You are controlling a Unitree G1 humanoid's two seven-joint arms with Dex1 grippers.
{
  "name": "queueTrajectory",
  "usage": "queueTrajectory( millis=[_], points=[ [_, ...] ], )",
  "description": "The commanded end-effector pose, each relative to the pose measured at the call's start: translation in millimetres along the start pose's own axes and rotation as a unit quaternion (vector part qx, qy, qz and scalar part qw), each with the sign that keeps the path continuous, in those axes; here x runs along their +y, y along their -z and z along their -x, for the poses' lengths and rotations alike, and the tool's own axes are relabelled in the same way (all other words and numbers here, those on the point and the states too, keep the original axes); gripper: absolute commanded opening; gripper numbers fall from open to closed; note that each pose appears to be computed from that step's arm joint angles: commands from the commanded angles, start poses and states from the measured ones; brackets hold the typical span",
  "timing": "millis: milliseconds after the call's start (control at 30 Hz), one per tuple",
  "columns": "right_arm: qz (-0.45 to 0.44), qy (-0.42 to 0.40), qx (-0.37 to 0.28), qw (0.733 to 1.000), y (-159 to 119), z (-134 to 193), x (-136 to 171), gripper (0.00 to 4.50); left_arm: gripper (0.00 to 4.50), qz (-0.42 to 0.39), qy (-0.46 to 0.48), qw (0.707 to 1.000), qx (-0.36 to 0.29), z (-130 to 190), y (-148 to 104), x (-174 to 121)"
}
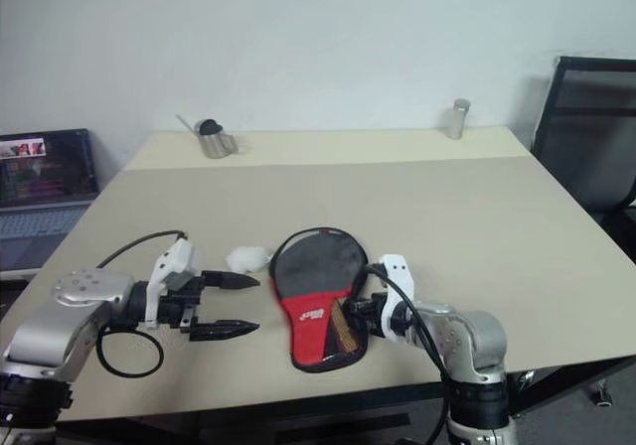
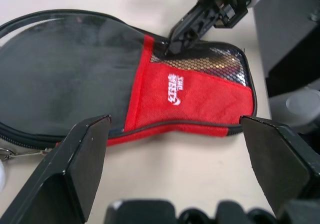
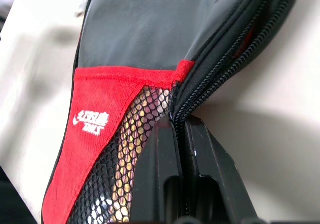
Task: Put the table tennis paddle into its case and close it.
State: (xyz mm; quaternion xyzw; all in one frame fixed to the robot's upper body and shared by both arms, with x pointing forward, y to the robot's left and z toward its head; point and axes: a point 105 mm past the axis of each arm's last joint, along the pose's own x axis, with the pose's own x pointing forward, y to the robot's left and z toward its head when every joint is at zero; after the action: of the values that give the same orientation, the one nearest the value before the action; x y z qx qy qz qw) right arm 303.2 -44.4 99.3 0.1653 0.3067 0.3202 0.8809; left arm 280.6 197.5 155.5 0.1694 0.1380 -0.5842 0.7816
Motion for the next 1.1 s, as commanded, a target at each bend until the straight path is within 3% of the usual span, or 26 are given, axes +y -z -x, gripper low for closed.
queueTrajectory(
  millis=[33, 1100],
  points=[
    [-0.014, 0.009, -0.023, 1.0, -3, 10, 4, 0.01, 4.5, -0.028, 0.013, 1.0, -0.002, 1, -12, 0],
    [-0.108, -0.029, 0.005, 0.994, 51, 15, 43, 0.01, 4.5, -0.05, 0.058, 0.997, 0.0, -6, -27, 3]
  ],
)
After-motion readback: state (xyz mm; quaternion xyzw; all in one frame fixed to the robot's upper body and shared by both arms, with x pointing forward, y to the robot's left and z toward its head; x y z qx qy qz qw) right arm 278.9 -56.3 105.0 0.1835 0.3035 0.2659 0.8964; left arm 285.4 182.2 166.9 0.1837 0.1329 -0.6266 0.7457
